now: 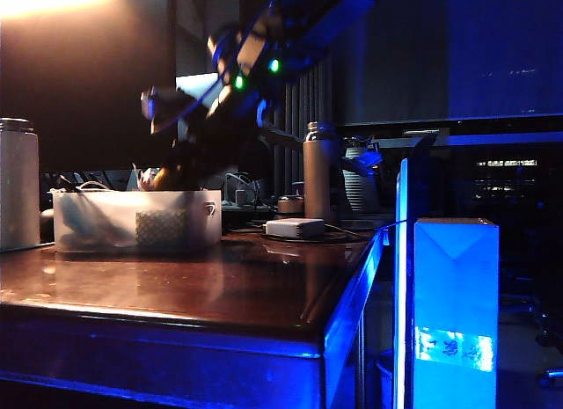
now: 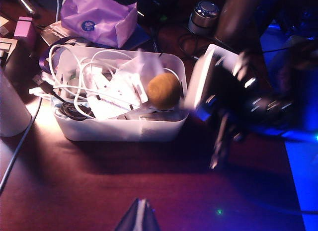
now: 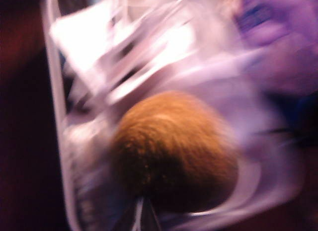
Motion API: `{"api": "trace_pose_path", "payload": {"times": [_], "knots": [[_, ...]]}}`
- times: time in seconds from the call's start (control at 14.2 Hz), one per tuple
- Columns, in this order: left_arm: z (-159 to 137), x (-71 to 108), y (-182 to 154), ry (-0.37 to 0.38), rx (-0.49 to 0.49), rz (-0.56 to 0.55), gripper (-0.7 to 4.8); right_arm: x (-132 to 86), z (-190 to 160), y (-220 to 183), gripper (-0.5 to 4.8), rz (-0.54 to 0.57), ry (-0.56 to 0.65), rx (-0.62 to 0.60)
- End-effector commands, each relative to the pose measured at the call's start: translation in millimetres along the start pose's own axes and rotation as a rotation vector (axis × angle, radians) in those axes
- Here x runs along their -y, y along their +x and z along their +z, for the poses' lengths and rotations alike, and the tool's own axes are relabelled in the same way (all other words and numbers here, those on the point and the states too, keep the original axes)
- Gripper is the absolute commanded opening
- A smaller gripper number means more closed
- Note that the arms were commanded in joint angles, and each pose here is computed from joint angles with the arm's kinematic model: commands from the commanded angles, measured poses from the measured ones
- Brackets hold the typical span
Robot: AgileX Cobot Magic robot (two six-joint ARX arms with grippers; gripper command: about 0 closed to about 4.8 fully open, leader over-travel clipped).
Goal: Pick up the kiwi and place it into the translucent box.
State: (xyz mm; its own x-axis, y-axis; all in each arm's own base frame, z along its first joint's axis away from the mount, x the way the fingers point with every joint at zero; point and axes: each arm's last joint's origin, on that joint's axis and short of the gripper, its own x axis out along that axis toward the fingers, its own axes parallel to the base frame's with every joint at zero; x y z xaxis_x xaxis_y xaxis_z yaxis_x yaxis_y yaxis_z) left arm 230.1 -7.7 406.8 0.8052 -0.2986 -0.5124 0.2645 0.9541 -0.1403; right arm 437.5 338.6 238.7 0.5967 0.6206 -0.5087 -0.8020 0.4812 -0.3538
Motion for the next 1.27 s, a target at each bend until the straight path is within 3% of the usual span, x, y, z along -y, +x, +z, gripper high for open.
{"api": "trace_pose_path", "payload": {"times": [0.07,0.35,0.49,0.71,0.99,1.27], "knots": [[1.6,0.6,-1.5,0.004,0.012,-0.004,0.13,13.8,33.8,-35.7,-0.04,-0.104,-0.009,0.077],[1.5,0.8,-1.5,0.004,0.011,-0.012,0.13,26.3,63.3,-77.6,-0.05,-0.208,-0.008,0.134],[1.8,2.3,-1.9,0.006,0.015,-0.058,0.12,33.9,81.9,-109.4,-0.05,-0.281,0.054,0.178],[4.0,7.3,-13.3,0.023,0.062,-0.101,0.12,44.4,122.7,-195.4,-0.05,-0.367,0.071,0.33],[9.5,29.8,-85.0,0.09,0.366,-0.1,0.13,41.7,158.1,-349.6,-0.05,-0.502,0.068,0.536],[-28.5,59.2,-175.6,0.142,0.563,-0.1,0.13,9.2,142.5,-507.8,-0.05,-0.553,0.067,0.634]]}}
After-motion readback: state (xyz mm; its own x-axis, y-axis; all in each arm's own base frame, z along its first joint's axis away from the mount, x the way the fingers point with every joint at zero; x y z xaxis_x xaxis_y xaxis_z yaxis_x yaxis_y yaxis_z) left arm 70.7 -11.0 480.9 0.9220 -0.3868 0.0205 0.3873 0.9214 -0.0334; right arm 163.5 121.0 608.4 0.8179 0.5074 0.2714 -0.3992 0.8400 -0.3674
